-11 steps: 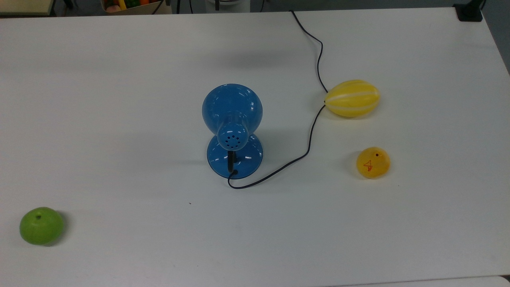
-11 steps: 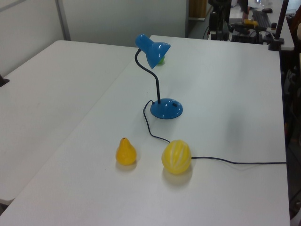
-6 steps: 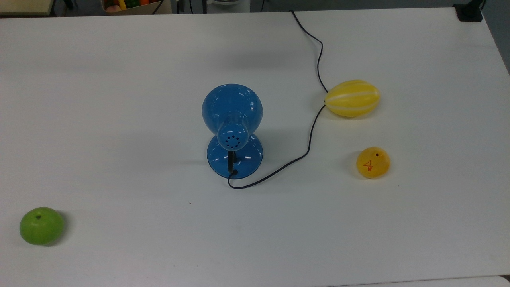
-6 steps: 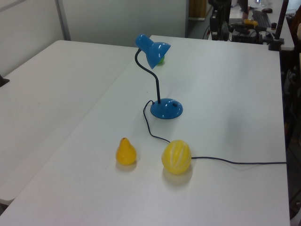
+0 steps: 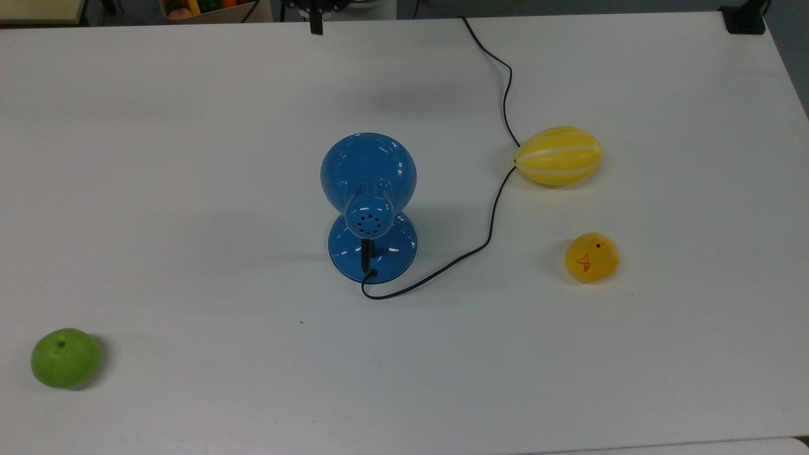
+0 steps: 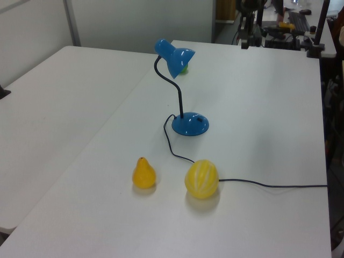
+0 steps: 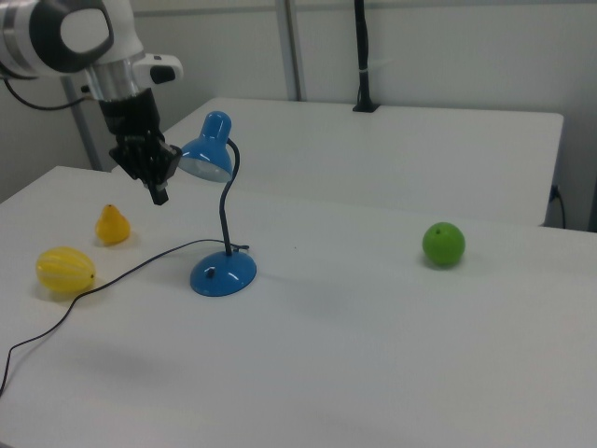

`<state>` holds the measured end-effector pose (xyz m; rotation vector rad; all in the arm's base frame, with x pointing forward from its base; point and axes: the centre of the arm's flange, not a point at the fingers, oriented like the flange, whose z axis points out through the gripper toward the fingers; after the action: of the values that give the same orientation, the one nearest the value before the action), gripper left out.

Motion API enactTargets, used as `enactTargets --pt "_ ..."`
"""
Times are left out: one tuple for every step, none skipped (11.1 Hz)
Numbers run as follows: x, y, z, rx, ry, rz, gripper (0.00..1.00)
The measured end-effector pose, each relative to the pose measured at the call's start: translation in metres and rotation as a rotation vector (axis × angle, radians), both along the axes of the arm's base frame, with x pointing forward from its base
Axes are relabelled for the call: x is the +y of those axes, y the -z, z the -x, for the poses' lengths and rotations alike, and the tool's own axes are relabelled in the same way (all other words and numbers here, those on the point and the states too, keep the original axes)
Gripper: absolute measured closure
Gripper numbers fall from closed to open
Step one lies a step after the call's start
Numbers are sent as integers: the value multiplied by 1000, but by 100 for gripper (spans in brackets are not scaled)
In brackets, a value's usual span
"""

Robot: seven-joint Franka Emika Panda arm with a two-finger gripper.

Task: Turn on desk lamp
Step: 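Move the gripper down toward the switch on the blue lamp base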

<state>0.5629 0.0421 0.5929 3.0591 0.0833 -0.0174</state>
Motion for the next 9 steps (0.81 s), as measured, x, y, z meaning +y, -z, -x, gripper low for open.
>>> enactTargets --pt "5 15 -3 -4 -10 -1 99" --pt "9 32 -7 -10 -20 -2 99" --pt "19 54 -12 -21 -38 -4 99" --pt "27 71 -16 -30 -45 -6 99" --pt "35 88 -21 -51 -48 -11 99" --pt "44 109 -28 -71 -47 -16 99" --pt "51 128 -35 -93 -48 -22 99" --pt "57 146 -42 -117 -42 -29 99" --pt "60 160 -49 -136 -34 -35 99"
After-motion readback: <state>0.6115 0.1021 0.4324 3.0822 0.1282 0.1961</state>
